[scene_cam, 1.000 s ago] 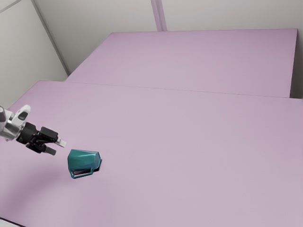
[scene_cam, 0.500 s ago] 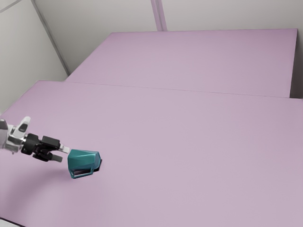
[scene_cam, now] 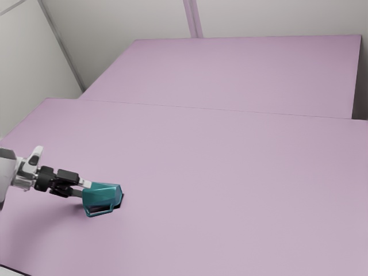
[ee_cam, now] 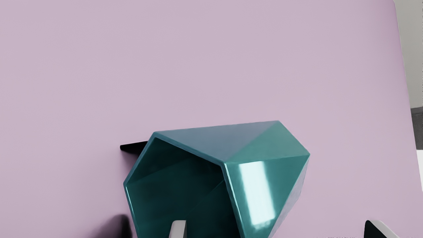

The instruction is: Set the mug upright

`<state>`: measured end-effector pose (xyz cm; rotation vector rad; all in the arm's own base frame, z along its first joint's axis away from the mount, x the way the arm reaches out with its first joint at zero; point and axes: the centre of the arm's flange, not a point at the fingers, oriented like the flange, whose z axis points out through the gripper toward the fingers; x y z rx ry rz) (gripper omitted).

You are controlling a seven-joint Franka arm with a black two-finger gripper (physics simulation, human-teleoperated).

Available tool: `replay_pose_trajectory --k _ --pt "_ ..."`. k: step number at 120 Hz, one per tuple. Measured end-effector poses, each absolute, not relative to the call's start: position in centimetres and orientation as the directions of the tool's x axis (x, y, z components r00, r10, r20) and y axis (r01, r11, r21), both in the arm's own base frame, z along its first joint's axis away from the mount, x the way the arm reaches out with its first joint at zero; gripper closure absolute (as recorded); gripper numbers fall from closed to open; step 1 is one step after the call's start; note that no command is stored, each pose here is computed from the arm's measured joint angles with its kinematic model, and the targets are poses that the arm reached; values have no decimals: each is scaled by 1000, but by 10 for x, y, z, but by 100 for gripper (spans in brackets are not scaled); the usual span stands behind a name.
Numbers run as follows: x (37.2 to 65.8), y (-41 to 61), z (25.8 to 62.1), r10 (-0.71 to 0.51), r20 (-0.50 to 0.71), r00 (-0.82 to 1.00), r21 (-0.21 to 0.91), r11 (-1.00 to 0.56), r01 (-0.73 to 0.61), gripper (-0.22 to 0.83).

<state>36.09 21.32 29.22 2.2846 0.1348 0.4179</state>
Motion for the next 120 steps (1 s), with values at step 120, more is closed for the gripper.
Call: replay_pose_trajectory --k 120 --pt "370 186 283 130 295 947 737 -661 -139 26"
